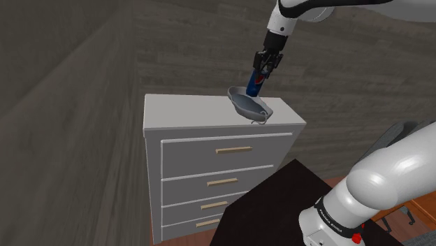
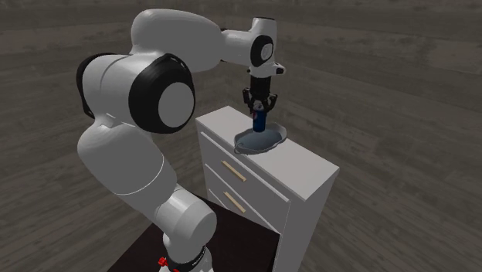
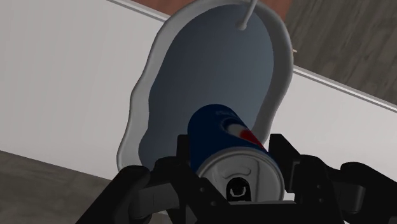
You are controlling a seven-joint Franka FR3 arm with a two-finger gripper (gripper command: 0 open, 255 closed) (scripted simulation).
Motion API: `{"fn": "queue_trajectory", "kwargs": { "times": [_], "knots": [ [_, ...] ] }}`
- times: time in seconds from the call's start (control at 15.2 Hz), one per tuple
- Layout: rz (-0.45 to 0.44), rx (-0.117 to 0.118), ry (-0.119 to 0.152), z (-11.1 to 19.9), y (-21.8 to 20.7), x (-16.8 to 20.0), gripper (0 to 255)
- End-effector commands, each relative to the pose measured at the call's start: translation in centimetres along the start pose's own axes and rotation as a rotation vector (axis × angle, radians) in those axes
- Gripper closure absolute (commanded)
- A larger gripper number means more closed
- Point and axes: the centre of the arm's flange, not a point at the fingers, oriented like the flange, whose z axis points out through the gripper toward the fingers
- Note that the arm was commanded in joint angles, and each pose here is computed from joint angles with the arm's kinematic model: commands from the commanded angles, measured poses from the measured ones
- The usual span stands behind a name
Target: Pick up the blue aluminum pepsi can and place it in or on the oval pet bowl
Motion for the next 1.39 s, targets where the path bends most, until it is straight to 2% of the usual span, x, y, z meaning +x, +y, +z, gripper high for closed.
{"fn": "queue_trajectory", "kwargs": {
  "times": [0.0, 0.59, 0.66, 0.99, 1.25, 1.32],
  "knots": [
    [0.0, 0.0, 0.001, 1.2, 0.0, 0.1, 255],
    [0.0, 0.0, 0.001, 1.7, 0.0, 0.0, 255],
    [0.0, 0.0, 0.001, 1.7, 0.0, 0.1, 0],
    [0.0, 0.0, 0.001, 1.7, 0.0, 0.1, 0],
    [0.0, 0.0, 0.001, -3.3, 0.0, 0.0, 0],
    [0.0, 0.0, 0.001, -3.3, 0.0, 0.0, 0]
  ]
}}
